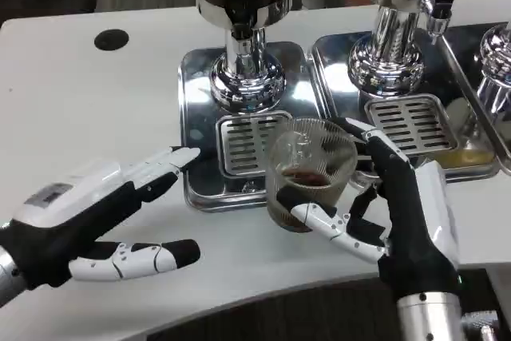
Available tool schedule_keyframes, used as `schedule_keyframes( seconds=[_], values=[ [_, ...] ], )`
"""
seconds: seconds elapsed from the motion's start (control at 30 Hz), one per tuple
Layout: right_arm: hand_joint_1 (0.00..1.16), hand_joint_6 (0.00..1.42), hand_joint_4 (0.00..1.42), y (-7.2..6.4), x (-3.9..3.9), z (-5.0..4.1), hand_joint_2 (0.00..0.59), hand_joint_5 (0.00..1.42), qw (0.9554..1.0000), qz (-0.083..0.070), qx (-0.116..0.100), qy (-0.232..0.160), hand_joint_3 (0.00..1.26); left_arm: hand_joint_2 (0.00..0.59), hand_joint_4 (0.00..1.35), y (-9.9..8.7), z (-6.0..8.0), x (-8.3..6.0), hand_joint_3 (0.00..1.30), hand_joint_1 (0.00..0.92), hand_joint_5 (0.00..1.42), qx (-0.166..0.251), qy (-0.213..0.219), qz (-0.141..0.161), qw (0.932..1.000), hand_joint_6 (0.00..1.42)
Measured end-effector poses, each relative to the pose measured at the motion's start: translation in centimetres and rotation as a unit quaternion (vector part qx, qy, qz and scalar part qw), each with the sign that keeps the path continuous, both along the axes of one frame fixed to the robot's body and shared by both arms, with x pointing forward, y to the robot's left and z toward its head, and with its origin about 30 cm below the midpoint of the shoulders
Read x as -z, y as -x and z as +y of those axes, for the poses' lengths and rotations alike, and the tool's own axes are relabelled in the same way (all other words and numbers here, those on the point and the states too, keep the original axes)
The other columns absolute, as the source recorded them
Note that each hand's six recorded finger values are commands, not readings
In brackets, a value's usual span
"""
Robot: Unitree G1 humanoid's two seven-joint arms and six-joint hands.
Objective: Grasp the cup under the faucet to collect the drink, then remove the cup.
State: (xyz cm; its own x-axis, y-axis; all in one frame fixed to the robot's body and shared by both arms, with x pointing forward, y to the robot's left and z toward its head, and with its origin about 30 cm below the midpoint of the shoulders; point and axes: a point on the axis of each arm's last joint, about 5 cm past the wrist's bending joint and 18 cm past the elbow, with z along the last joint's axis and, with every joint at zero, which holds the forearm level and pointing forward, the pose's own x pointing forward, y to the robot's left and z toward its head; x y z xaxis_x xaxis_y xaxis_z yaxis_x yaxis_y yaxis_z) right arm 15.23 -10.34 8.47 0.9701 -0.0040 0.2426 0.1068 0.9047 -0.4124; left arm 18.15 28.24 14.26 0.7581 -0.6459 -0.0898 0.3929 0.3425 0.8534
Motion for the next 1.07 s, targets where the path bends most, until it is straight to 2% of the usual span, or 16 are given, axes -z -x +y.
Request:
schedule_keyframes(
  seconds=[0.17, 1.07],
  values=[
    [0.67, 1.07, 0.56, -0.02, -0.15, -0.09, 0.209, 0.76, 1.0000, -0.005, 0.001, 0.003, 0.47, 0.128, 0.00, 0.00, 0.13, -0.14, 0.02, 0.000, 0.00, -0.005, 0.001, -0.003, 1.0000, 0.09],
    [0.68, 1.08, 0.59, 0.04, -0.06, -0.35, 0.215, 0.79, 1.0000, 0.002, 0.000, 0.004, 0.49, 0.130, 0.00, -0.05, 0.22, -0.20, 0.03, 0.000, 0.00, -0.004, 0.000, 0.001, 1.0000, 0.10]
  ],
)
